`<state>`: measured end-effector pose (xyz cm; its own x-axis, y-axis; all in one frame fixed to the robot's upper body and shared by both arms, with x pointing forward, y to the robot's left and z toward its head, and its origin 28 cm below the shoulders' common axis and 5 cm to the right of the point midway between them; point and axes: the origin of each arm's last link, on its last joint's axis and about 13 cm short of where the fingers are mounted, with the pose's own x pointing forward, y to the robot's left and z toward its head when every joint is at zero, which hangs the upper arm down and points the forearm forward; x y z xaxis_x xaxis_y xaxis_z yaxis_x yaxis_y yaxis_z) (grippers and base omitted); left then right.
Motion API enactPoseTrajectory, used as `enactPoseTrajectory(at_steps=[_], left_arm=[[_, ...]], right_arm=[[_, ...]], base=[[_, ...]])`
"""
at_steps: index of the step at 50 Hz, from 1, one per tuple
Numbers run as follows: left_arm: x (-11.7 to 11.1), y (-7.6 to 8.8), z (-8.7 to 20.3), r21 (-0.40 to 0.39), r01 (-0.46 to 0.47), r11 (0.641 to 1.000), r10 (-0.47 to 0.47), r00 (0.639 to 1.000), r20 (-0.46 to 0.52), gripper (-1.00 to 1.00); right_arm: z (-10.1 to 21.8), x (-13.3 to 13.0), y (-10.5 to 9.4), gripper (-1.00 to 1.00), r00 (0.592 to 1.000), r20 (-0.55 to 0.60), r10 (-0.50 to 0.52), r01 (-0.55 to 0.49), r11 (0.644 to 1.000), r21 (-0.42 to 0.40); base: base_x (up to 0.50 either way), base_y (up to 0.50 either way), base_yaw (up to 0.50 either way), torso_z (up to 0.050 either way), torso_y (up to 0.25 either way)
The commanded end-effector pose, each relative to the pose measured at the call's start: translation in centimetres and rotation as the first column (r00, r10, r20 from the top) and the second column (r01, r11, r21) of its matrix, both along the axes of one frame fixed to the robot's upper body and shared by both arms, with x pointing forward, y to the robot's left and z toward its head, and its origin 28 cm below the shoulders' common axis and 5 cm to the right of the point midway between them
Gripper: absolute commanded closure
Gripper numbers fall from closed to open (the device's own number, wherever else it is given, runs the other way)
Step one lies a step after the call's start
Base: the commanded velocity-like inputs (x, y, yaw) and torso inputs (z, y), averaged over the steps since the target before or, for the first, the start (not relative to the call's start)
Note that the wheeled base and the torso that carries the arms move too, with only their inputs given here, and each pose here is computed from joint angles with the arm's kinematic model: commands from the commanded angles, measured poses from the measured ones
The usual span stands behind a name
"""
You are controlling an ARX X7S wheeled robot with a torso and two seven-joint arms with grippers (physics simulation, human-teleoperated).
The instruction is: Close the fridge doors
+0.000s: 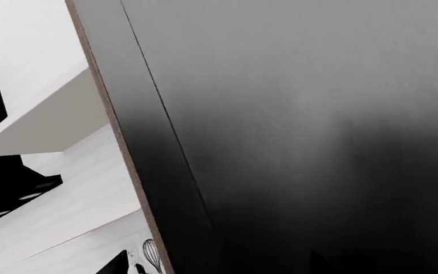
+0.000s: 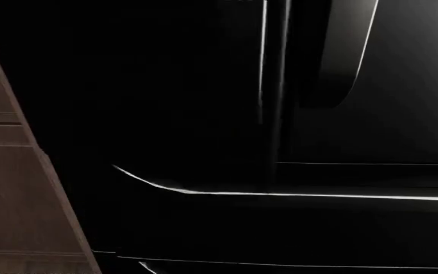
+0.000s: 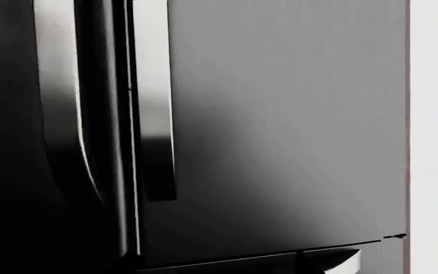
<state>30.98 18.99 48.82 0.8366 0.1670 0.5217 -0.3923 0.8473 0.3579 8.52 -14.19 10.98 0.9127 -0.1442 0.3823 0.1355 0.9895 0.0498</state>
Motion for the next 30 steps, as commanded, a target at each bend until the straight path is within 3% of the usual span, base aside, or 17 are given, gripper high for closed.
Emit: enactPoseTrajectory(at_steps=[1, 11, 24, 28, 30], left_arm=[[0.5, -3.2, 1.3, 0.038, 0.071, 0.997, -0.071, 0.997, 0.007, -1.00], [0.7, -4.2, 2.8, 0.040, 0.073, 0.997, -0.073, 0.997, 0.004, -1.00], [1.1, -2.6, 6.2, -0.095, 0.029, 0.995, -0.029, 1.000, -0.001, -1.00], [1.5, -1.9, 5.9, -0.199, -0.023, 0.980, 0.009, 0.998, -0.069, -1.00], [1.6, -1.9, 5.5, -0.211, -0.064, 0.975, 0.043, 0.994, -0.104, -1.00]], right_arm=[[-0.5, -1.0, -0.3, -1.00, 1.000, -0.002, -0.018, 0.018, 1.000, 0.004], [-0.8, -1.8, -0.4, -1.00, 1.000, 0.001, -0.029, 0.029, 1.000, -0.008], [-1.0, -2.4, -0.4, -1.00, 0.999, -0.002, -0.037, 0.036, 0.999, -0.014], [-1.0, -2.4, -0.3, -1.00, 0.999, -0.004, -0.039, 0.039, 0.999, -0.021], [-1.0, -2.4, -0.2, -1.00, 0.999, -0.007, -0.040, 0.040, 0.999, -0.024]], base=[[0.00, 0.00, 0.00, 0.000, 0.000], [0.00, 0.00, 0.00, 0.000, 0.000], [0.00, 0.00, 0.00, 0.000, 0.000], [0.00, 0.00, 0.00, 0.000, 0.000], [0.01, 0.00, 0.00, 0.000, 0.000]])
